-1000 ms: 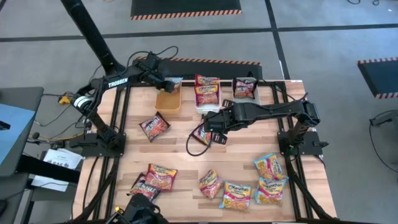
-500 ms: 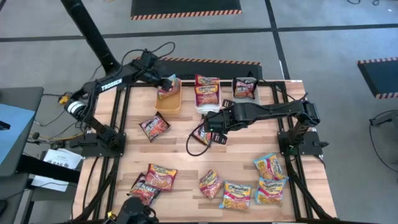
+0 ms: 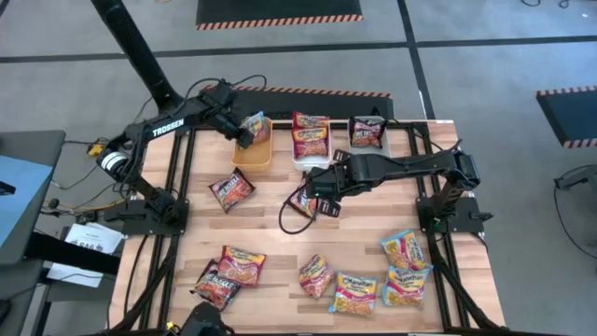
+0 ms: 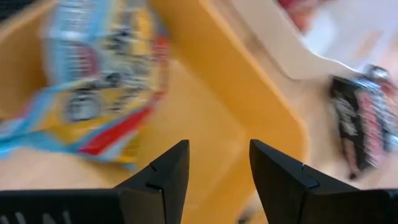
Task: Sort Maruchan noodles
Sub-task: Put the black noodle pack into the gray bin
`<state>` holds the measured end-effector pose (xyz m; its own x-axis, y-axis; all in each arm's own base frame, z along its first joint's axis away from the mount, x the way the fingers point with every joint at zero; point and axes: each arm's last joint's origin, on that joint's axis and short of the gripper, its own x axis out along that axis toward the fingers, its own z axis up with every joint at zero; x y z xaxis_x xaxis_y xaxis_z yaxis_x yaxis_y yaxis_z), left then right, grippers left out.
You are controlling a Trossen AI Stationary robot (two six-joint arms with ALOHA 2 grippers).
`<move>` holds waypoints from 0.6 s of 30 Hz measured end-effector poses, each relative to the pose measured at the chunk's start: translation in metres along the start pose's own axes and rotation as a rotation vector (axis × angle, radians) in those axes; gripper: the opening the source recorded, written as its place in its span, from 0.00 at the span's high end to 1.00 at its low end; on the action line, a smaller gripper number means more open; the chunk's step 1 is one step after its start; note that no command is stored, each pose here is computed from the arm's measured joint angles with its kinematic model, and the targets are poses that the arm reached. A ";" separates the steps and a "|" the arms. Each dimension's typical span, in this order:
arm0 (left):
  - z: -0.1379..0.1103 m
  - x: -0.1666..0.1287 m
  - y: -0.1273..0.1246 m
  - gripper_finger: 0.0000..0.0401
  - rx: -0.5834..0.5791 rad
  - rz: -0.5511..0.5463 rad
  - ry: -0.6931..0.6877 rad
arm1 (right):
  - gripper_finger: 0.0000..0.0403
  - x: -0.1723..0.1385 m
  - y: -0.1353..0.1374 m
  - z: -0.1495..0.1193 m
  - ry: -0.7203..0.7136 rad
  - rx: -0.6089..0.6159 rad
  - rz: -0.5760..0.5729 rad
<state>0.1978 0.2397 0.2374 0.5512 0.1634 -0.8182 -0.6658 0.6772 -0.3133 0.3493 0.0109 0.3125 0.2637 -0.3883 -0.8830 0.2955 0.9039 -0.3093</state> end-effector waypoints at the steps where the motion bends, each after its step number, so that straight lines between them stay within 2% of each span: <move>1: -0.001 0.001 -0.004 0.61 0.009 -0.038 0.009 | 0.61 0.000 0.000 0.000 0.005 0.000 0.016; 6: -0.005 0.006 -0.032 0.61 0.087 -0.215 0.056 | 0.61 0.000 0.002 -0.003 0.041 -0.008 0.072; 14: -0.021 0.007 -0.082 0.61 0.222 -0.245 0.125 | 0.61 -0.001 0.000 -0.019 0.197 0.028 0.042; 18: -0.033 0.007 -0.105 0.61 0.284 -0.242 0.178 | 0.61 0.009 0.011 -0.031 0.256 -0.015 0.027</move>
<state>0.2545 0.1457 0.2487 0.5628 -0.1342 -0.8157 -0.3487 0.8561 -0.3814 0.3268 0.0231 0.2899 0.0301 -0.3080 -0.9509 0.2778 0.9164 -0.2881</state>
